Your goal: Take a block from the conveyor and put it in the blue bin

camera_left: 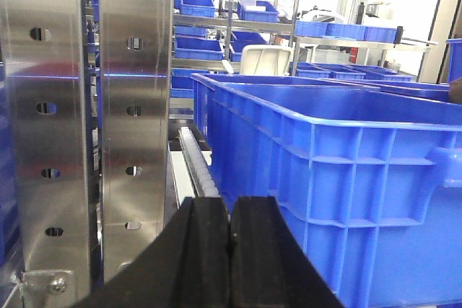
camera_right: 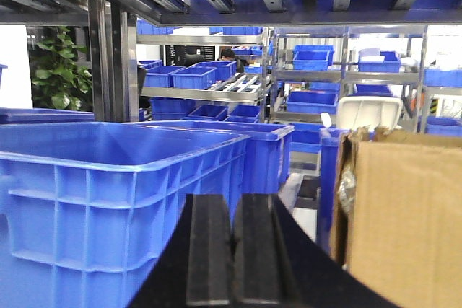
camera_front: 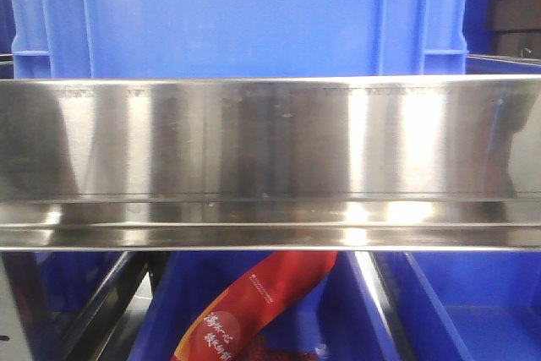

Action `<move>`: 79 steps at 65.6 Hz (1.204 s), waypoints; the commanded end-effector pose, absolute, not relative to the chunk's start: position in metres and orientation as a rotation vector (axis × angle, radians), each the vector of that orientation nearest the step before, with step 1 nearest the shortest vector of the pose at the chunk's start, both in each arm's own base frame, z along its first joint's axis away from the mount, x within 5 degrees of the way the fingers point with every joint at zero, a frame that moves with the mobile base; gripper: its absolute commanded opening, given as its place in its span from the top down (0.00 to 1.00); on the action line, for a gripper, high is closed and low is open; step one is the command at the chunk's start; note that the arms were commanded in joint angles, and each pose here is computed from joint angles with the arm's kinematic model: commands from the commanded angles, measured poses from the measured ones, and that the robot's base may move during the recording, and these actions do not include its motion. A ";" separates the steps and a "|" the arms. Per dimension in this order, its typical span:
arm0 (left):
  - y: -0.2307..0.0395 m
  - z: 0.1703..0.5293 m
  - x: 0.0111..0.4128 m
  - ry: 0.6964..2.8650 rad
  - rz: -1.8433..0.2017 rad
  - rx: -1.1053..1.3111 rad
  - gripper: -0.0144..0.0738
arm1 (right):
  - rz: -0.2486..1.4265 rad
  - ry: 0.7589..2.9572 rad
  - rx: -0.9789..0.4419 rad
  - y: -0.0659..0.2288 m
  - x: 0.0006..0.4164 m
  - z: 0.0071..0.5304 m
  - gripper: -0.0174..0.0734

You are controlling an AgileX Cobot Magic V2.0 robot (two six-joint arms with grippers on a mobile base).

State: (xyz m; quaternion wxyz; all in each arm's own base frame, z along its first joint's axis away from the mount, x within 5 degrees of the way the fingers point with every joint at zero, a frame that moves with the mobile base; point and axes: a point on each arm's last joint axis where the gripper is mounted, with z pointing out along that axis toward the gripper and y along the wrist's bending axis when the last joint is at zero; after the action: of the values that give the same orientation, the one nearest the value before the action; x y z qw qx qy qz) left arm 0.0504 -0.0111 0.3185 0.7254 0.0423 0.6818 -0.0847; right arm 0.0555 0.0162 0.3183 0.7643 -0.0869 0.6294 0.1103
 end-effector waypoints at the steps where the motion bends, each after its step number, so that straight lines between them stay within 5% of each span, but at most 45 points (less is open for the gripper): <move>1: -0.011 0.321 0.049 1.479 -0.192 0.078 0.96 | 0.174 1.342 -0.216 0.015 0.054 0.315 0.99; 27: -0.011 0.321 0.049 1.479 -0.192 0.078 0.96 | 0.068 1.485 -0.039 0.004 0.056 0.214 0.99; 79: -0.011 0.321 0.049 1.479 -0.192 0.078 0.96 | 0.072 1.467 -0.034 0.004 0.056 0.215 0.99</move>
State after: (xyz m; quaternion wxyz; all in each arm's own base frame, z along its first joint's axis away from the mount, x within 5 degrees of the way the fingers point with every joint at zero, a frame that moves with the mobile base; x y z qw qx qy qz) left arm 0.0504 -0.0111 0.3186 0.7256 0.0422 0.6816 -0.0847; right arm 0.0563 0.0042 0.2121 0.7323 -0.0206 0.6799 0.0323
